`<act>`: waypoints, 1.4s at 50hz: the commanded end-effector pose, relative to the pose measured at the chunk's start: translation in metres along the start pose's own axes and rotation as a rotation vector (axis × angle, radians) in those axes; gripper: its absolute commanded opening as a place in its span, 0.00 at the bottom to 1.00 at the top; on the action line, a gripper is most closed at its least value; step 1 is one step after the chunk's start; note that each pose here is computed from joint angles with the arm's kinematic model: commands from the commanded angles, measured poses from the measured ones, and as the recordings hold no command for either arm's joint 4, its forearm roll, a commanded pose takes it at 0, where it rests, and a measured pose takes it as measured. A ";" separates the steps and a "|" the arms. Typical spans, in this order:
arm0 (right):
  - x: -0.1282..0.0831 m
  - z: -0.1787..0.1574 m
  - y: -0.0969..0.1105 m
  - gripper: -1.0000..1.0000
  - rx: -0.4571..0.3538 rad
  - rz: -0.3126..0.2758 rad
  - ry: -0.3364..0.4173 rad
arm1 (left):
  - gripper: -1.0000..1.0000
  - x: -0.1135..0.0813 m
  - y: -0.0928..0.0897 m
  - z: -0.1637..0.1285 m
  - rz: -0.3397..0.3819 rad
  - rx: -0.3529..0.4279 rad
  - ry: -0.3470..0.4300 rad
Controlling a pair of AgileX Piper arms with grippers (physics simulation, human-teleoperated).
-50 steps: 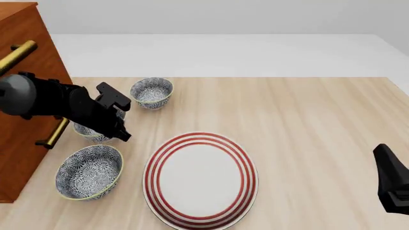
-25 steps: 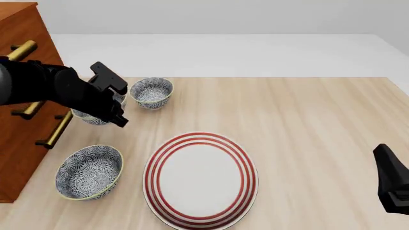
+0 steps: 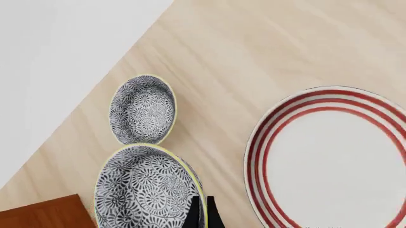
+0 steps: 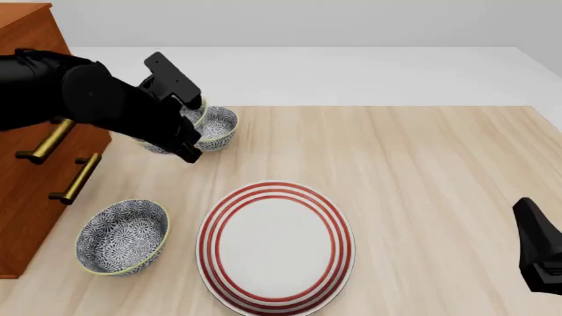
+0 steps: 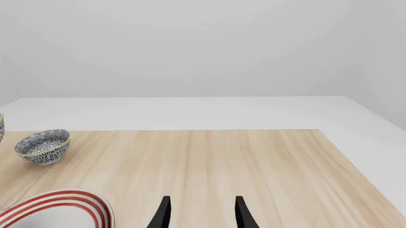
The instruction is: Pick up the bowl and put it in the middle on the plate.
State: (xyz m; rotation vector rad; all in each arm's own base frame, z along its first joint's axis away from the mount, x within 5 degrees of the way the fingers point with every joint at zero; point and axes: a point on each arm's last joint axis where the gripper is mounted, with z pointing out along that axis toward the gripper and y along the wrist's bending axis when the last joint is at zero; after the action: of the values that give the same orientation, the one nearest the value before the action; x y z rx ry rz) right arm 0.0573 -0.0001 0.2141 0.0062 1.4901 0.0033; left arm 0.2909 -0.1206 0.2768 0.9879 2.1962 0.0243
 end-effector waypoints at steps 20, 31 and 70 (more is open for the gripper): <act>0.000 0.000 0.000 1.00 0.000 0.000 0.000 | 0.00 -0.047 -0.086 -0.044 0.158 0.180 -0.147; 0.000 0.000 0.000 1.00 0.000 0.000 0.000 | 0.00 -0.046 -0.119 -0.042 0.205 0.248 -0.161; 0.000 0.000 0.000 1.00 0.000 0.000 0.000 | 0.00 0.001 -0.178 -0.034 0.291 0.378 -0.081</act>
State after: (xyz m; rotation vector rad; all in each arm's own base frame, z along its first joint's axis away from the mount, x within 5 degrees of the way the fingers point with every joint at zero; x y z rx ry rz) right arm 0.0571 -0.0001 0.2139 0.0063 1.4901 0.0032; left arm 0.1623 -0.2367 0.2597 1.4546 2.0064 -0.3006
